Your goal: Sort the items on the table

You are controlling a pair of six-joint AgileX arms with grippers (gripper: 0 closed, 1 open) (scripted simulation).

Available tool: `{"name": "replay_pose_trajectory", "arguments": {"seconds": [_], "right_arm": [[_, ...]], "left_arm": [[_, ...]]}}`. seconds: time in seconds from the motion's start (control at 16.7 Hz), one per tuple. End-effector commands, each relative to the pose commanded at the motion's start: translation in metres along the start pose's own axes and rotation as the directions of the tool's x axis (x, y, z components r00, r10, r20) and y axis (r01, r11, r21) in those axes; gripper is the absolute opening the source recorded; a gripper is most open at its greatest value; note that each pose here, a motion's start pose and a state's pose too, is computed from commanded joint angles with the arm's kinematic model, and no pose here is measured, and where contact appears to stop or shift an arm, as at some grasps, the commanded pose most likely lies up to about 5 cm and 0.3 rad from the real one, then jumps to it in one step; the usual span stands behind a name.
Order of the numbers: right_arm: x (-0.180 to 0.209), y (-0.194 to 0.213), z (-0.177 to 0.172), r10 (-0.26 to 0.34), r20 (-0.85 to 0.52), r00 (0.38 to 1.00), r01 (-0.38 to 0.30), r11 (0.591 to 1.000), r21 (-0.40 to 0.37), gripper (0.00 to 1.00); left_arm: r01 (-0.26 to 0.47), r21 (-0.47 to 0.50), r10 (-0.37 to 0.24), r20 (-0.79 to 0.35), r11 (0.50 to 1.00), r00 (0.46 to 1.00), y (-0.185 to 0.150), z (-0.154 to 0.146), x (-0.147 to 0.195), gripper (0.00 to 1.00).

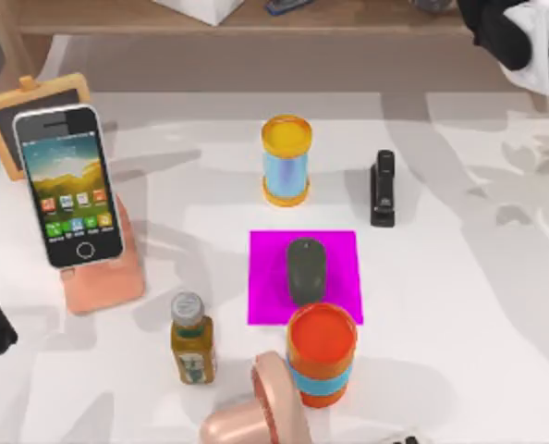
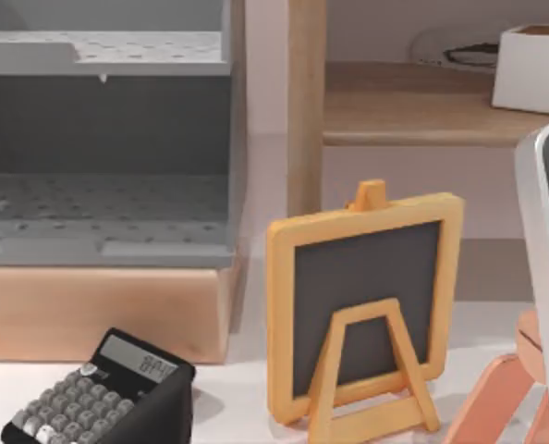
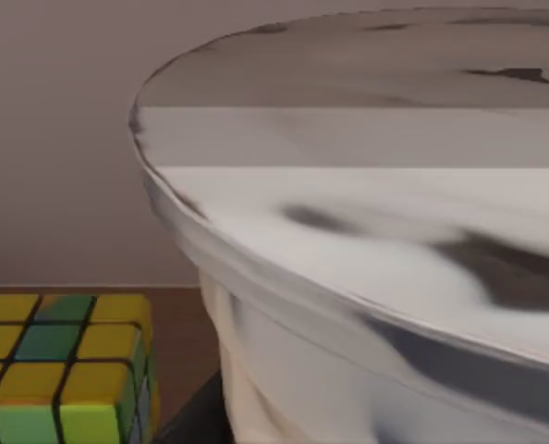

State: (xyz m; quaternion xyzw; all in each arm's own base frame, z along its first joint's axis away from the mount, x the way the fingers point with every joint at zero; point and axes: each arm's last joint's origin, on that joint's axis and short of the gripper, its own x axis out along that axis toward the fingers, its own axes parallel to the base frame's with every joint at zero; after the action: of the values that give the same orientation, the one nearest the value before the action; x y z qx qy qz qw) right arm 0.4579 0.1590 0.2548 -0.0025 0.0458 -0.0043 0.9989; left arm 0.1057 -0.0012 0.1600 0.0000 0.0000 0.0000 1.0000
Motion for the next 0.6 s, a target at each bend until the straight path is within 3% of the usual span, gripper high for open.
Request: {"name": "replay_pose_trajectory", "arguments": {"seconds": [0.48,0.6], "right_arm": [[0.0021,-0.0022,-0.0015,-0.006,-0.004,1.0,0.006,1.0,-0.003,0.0],[0.0021,-0.0022,-0.0015,-0.006,-0.004,1.0,0.006,1.0,-0.003,0.15]], "left_arm": [[0.0,0.0,0.0,0.0,1.0,1.0,0.0,0.0,0.0,1.0],[0.0,0.0,0.0,0.0,1.0,1.0,0.0,0.0,0.0,1.0]]}}
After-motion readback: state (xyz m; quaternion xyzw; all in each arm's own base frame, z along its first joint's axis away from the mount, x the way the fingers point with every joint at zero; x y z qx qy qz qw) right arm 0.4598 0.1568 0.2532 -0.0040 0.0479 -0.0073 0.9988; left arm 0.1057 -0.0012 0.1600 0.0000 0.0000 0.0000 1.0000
